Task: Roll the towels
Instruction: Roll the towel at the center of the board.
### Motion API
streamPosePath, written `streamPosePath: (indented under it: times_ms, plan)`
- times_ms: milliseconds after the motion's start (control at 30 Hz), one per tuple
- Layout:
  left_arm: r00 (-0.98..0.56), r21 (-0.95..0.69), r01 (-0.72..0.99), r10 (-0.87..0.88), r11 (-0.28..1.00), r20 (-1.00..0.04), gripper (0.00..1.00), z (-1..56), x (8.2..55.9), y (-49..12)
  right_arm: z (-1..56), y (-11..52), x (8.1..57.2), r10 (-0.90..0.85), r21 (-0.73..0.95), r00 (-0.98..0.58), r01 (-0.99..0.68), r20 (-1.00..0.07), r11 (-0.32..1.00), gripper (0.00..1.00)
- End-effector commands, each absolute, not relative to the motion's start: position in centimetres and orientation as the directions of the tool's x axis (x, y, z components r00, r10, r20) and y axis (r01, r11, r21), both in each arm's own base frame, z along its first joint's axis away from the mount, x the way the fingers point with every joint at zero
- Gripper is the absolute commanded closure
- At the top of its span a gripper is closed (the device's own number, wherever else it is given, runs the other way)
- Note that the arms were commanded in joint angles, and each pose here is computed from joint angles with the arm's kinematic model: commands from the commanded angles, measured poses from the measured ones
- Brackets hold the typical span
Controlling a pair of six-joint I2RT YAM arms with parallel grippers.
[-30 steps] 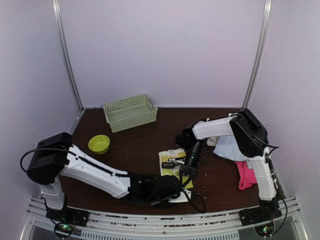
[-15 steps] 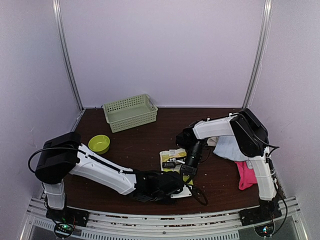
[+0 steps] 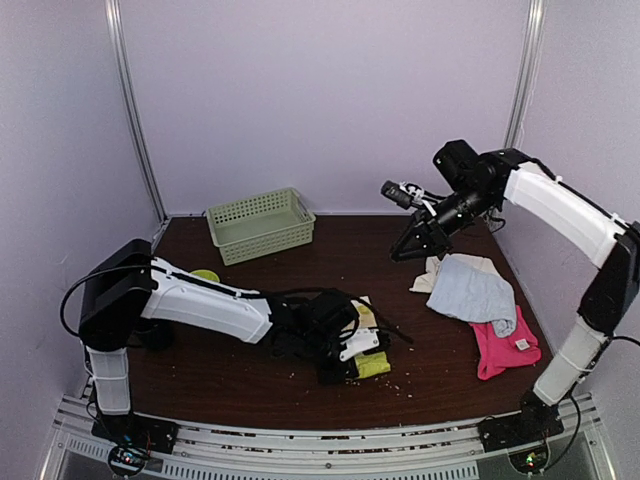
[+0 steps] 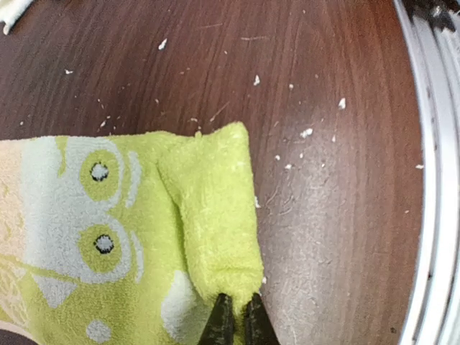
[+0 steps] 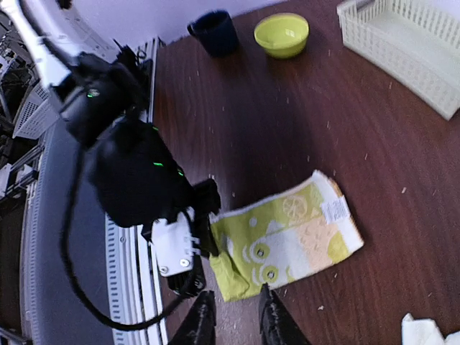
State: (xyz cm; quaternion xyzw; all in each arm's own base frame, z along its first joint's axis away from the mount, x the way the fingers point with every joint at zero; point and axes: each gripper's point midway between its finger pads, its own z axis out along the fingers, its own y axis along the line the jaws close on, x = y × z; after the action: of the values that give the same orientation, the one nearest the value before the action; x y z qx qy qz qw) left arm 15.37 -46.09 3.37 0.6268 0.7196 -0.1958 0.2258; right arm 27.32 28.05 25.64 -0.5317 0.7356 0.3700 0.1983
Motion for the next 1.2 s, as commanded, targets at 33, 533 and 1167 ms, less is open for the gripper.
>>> streamPosePath:
  times_ms: [33,533,1167]
  plan:
    - [-0.407,-0.481,0.866,0.752,0.137,-0.518,1.0,4.4,14.9,-46.9,33.0,27.8,21.2,-0.405,0.169,-0.177,-0.984,-0.897,0.055,0.76]
    - [-0.617,-0.749,0.632,0.714,0.198,-0.332,1.0,0.0,17.3,-46.9,15.6,29.1,14.0,-0.797,-0.061,0.079,-0.997,-0.599,-0.052,0.83]
    - [-0.631,-0.766,0.608,0.714,0.211,-0.304,0.96,-0.7,17.2,-46.2,5.3,30.6,17.4,-0.872,-0.287,0.306,-0.936,-0.382,-0.202,0.64]
